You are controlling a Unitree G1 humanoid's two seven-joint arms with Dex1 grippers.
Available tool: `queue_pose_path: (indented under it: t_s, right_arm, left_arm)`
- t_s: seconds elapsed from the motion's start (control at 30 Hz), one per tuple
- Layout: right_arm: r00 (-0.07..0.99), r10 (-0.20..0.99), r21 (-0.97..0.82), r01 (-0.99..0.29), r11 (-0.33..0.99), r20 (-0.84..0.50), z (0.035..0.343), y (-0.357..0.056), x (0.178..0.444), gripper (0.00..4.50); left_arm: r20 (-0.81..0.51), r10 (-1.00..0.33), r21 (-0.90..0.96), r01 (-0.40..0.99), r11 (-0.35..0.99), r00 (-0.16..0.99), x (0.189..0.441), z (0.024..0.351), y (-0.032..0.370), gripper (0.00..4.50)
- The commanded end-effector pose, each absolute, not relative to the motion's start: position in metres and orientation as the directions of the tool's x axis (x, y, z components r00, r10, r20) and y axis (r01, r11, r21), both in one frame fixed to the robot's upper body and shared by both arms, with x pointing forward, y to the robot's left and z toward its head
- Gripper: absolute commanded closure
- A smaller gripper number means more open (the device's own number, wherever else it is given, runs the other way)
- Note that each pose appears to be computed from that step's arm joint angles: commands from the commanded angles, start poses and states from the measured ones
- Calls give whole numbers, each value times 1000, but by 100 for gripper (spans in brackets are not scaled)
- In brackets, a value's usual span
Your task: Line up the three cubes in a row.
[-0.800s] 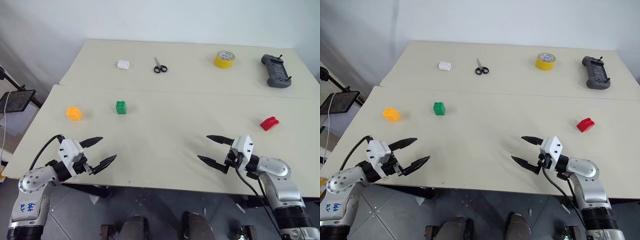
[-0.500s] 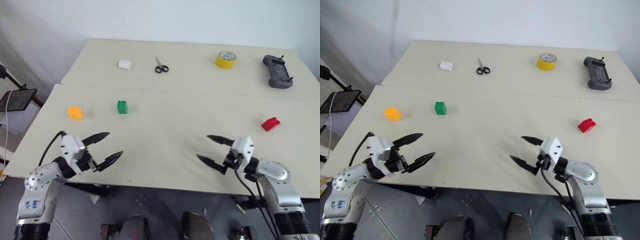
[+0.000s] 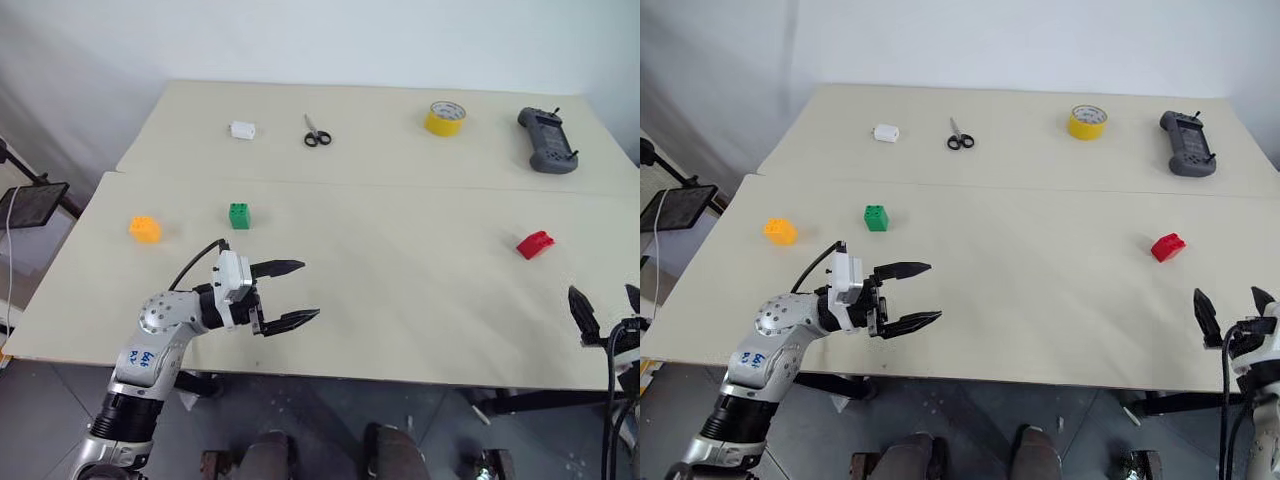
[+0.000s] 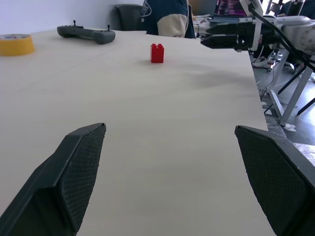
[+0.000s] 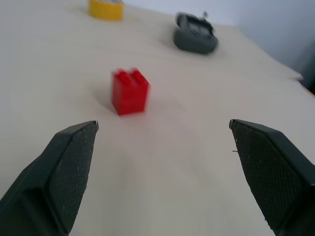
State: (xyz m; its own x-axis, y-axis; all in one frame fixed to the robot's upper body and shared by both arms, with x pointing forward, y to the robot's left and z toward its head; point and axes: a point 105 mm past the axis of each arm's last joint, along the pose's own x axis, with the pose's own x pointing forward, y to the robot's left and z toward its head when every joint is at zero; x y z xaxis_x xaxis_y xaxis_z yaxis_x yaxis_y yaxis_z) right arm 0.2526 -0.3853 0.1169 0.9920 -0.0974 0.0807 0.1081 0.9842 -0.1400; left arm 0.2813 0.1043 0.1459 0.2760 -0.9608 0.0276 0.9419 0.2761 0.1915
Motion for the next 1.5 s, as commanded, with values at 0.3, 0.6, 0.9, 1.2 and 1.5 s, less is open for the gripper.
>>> queue_pose_path:
  t_s: [0.3,0.6,0.9,1.2,1.5]
  right_arm:
    - [993,108,-224,-114,968,-40,154,-380,339,0]
    - [987,90,-221,-119,968,-137,154,-385,369,0]
    - [974,165,-213,-196,957,-152,154,-375,373,232]
    - [673,730,-250,-732,634,-120,191,-262,376,302]
    - [186,913,-259,-961,92,-363,158,-152,351,302]
  left_arm:
    - [9,-969,192,951,244,247,270,145,105,2]
    - [21,-955,174,940,293,294,264,143,110,2]
    - [9,-946,184,929,321,325,265,141,113,0]
    - [11,-906,218,883,416,424,277,140,139,0]
    - [-18,-845,182,833,522,534,269,125,167,0]
